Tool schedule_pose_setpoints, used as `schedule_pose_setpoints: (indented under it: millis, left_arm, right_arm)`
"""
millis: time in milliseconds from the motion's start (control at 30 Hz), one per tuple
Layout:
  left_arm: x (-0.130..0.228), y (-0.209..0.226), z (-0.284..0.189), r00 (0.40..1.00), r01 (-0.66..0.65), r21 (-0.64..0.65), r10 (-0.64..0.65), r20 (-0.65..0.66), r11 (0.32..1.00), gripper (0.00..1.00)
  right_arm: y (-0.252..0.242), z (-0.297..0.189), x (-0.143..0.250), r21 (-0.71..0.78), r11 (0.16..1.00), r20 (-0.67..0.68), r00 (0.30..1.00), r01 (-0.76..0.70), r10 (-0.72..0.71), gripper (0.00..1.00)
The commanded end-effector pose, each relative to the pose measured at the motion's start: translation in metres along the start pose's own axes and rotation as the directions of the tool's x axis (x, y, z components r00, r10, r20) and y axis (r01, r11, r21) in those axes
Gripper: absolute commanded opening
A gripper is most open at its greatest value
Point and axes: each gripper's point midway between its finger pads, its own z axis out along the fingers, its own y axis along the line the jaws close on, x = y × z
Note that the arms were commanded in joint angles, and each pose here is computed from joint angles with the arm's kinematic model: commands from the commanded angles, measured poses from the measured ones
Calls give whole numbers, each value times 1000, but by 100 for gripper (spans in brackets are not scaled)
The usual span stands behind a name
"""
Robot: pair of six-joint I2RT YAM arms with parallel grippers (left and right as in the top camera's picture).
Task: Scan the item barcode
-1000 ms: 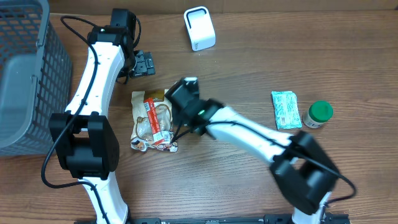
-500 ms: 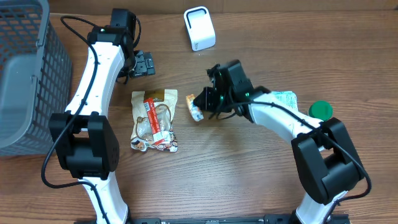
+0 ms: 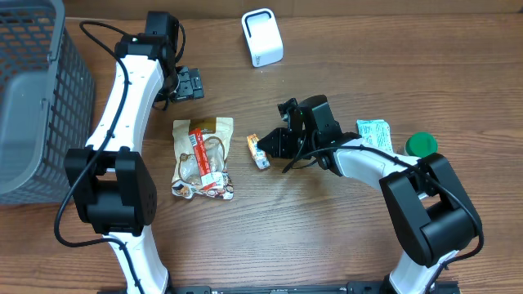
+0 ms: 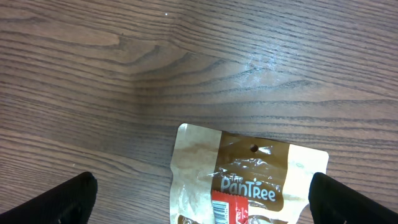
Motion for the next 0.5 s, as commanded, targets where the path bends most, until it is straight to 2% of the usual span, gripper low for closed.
schedule_pose_setpoints:
  millis: [0,167,367,467]
  left_arm:
    - [-7,-2,-17,999,6,18,-7,43,1000,100]
    - [-7,-2,-17,999,6,18,-7,43,1000,100]
    - [-7,-2,-17,999,6,18,-7,43,1000,100]
    - [-7,-2,-17,999,6,18,-7,43,1000,100]
  right_arm:
    - [-4,-4,-5,33,999,33,999,17,-18,4]
    - [-8,-4,-3,53,999,31,999,8,-10,6]
    - [-10,-4,0,59,998,21,1000,3,-4,23]
    - [-10,-4,0,61,998,18,1000,1,-2,36]
